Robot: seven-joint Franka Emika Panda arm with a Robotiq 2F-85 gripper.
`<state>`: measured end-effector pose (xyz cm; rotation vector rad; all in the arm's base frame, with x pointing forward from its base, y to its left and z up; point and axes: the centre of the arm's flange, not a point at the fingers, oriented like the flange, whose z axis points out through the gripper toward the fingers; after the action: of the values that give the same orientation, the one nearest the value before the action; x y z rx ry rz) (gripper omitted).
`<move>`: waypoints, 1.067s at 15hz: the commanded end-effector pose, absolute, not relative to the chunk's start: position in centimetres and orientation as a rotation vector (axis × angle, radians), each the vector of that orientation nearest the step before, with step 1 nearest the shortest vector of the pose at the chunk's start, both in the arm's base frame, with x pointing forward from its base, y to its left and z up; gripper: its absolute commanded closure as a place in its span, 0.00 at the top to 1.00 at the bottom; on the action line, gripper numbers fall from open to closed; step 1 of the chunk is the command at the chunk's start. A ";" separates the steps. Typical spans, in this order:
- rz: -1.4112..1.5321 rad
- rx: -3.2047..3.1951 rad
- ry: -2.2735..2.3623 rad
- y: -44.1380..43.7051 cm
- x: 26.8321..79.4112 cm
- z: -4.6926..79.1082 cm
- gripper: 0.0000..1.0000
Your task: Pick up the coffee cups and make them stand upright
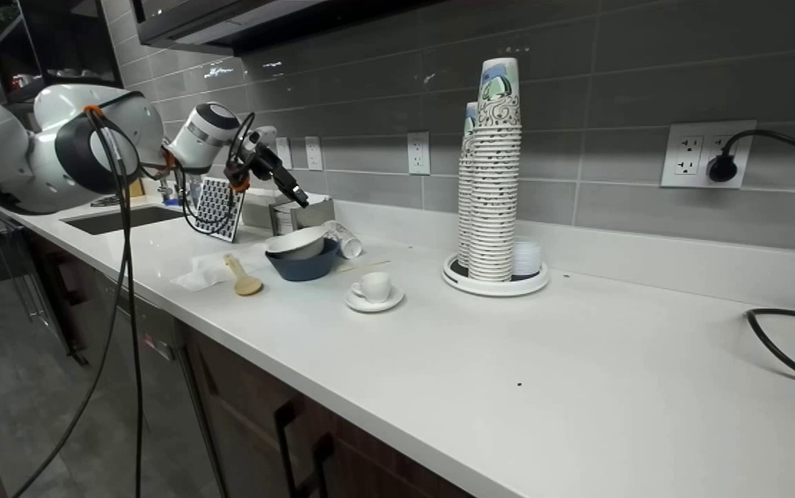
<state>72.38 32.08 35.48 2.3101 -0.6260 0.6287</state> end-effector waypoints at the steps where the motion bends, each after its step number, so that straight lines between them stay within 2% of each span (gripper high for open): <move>1: 0.609 2.361 -0.528 34.7 75.9 34.1 0.88; 2: 0.666 2.344 -0.507 34.6 76.3 33.2 0.96; 3: 0.721 2.335 -0.477 34.5 76.8 32.2 0.99; 6: 0.819 2.308 -0.426 34.2 78.4 29.7 1.00; 7: 0.765 2.337 -0.455 32.8 74.4 30.5 1.00; 16: 0.630 2.236 -0.589 30.4 76.6 27.4 1.00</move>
<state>74.19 30.22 28.00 2.2505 -0.5357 0.6527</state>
